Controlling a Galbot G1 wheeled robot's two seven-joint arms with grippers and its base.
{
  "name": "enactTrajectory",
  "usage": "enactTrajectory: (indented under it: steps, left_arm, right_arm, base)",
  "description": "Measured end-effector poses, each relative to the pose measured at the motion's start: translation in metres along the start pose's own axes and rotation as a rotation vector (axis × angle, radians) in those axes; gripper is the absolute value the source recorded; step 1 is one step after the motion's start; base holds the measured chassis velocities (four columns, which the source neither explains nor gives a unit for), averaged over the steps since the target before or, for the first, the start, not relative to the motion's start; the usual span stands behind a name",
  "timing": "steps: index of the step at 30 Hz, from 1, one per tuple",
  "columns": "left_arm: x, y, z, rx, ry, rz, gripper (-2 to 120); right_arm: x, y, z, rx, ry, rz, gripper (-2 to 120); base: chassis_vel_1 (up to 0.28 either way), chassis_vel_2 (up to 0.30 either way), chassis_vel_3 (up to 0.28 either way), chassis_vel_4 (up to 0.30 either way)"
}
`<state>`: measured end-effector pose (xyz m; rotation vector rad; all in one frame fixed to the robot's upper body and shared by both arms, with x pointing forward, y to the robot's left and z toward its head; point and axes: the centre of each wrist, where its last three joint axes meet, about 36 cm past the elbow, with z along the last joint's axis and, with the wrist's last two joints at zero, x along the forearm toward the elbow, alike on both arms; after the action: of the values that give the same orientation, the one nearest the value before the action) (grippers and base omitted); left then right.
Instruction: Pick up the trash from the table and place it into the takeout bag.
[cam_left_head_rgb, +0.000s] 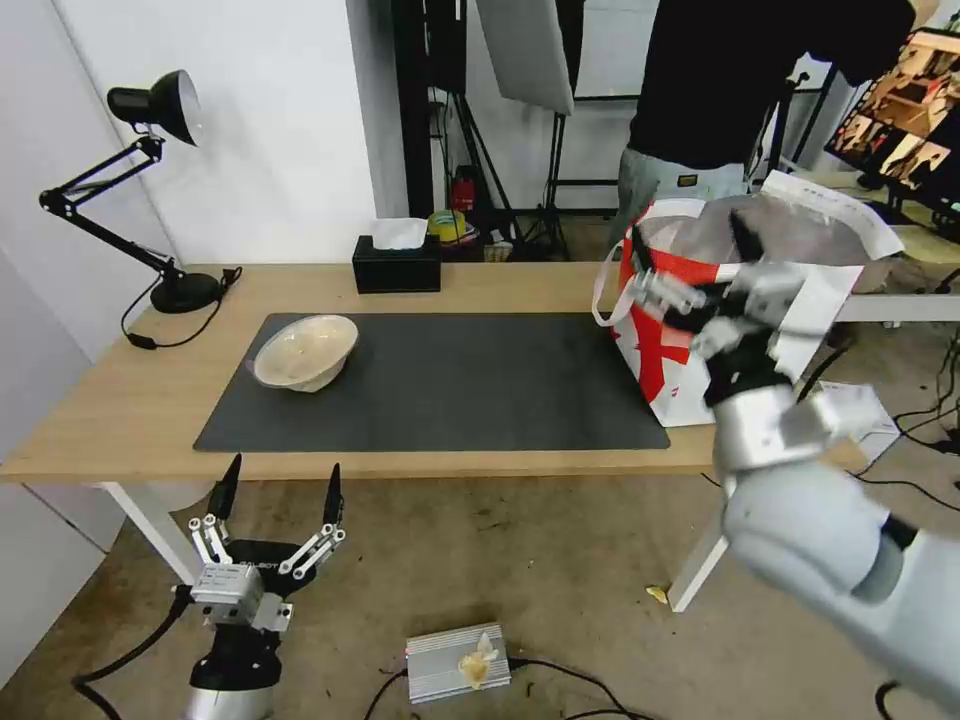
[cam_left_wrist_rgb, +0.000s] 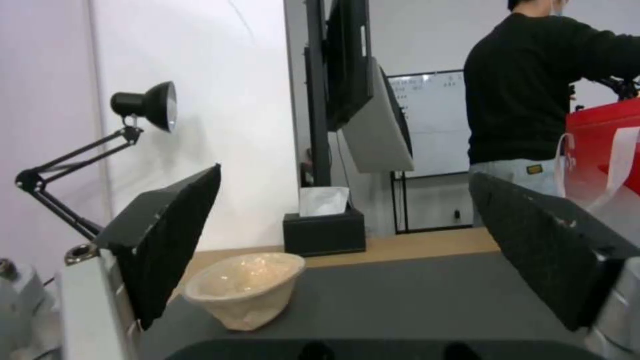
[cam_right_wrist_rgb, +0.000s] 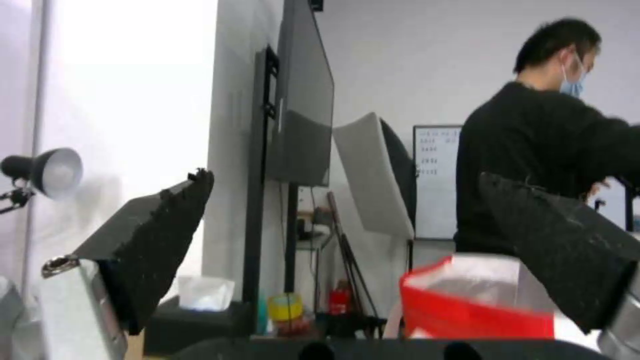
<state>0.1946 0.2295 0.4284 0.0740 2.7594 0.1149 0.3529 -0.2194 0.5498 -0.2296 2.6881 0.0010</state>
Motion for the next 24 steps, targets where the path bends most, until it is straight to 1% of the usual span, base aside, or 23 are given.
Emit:
enactTrajectory:
  steps: [3, 4, 12, 18, 24]
  left_arm:
    - [0.002, -0.001, 0.000, -0.003, 0.003, -0.002, 100]
    - [0.002, -0.001, 0.000, -0.003, 0.003, -0.002, 100]
    - [0.005, -0.001, -0.002, -0.007, 0.003, -0.006, 100]
    - [0.006, -0.001, -0.003, -0.010, 0.003, -0.006, 100]
    - [0.007, -0.002, -0.003, -0.011, 0.002, -0.005, 100]
  right_arm:
    - [0.020, 0.006, 0.009, -0.018, 0.038, 0.004, 100]
    - [0.020, 0.006, 0.009, -0.018, 0.038, 0.004, 100]
    - [0.075, 0.024, 0.027, -0.031, 0.149, 0.005, 100]
    - [0.089, 0.026, 0.036, -0.016, 0.173, 0.010, 100]
    - [0.109, 0.031, 0.040, -0.030, 0.244, 0.016, 100]
  base:
    - [0.000, 0.000, 0.000, 0.000]
    - [0.000, 0.000, 0.000, 0.000]
    - [0.000, 0.000, 0.000, 0.000]
    - [0.000, 0.000, 0.000, 0.000]
    - [0.000, 0.000, 0.000, 0.000]
